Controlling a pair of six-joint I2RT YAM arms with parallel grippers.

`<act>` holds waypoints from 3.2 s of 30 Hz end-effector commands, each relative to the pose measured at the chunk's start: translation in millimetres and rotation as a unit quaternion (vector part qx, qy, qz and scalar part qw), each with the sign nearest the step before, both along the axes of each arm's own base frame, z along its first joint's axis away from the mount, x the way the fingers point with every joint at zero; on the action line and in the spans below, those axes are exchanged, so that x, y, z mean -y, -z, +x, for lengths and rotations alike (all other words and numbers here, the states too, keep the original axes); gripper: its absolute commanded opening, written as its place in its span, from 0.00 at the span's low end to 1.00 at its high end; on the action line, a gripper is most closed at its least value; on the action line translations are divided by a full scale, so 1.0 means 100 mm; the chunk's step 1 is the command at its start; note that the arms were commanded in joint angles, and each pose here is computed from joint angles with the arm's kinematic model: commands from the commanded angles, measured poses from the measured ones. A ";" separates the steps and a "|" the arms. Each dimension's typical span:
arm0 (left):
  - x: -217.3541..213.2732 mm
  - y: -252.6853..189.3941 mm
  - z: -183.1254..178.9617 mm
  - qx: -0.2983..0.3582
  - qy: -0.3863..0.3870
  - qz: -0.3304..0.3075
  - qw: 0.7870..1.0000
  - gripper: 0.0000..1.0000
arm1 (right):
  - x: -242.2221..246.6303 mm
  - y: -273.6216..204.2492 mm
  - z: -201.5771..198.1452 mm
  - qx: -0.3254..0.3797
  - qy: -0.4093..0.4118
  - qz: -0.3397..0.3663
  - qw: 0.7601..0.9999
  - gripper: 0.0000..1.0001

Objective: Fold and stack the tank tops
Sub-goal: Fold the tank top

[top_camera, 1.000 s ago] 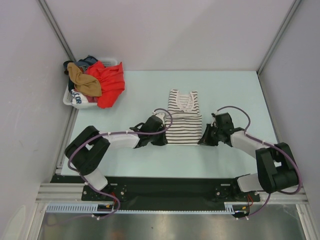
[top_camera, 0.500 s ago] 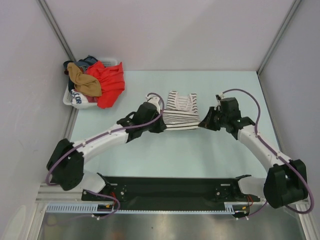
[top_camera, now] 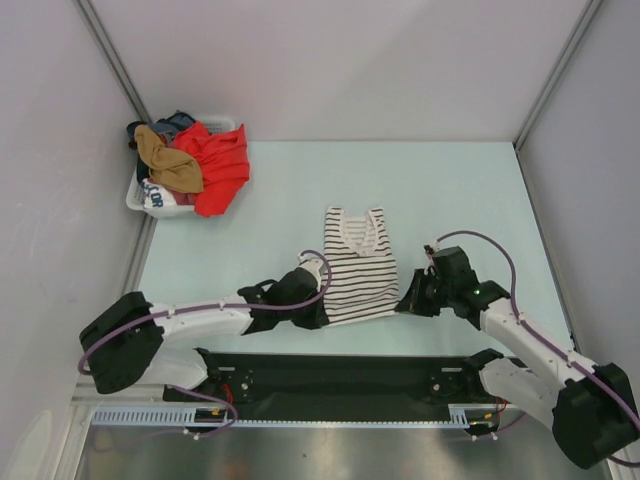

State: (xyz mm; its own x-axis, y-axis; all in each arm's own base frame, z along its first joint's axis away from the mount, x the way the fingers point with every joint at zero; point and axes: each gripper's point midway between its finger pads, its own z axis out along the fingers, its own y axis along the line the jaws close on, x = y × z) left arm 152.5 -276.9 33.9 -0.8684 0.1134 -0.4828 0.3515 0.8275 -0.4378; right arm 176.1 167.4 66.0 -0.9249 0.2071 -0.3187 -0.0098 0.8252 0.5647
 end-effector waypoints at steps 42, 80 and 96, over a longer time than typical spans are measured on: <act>-0.06 -1.25 1.93 0.059 -0.089 -0.044 0.993 0.00 | 0.00 -1.01 2.06 0.081 0.047 -0.023 0.995 0.03; -0.32 -0.46 3.48 0.041 -0.151 -0.016 0.988 0.09 | -0.18 -0.15 3.66 0.100 0.075 0.029 0.992 0.17; -0.35 -1.32 3.05 0.118 -0.126 -0.075 0.982 0.67 | -0.55 -0.83 2.85 0.152 -0.042 0.134 0.978 0.35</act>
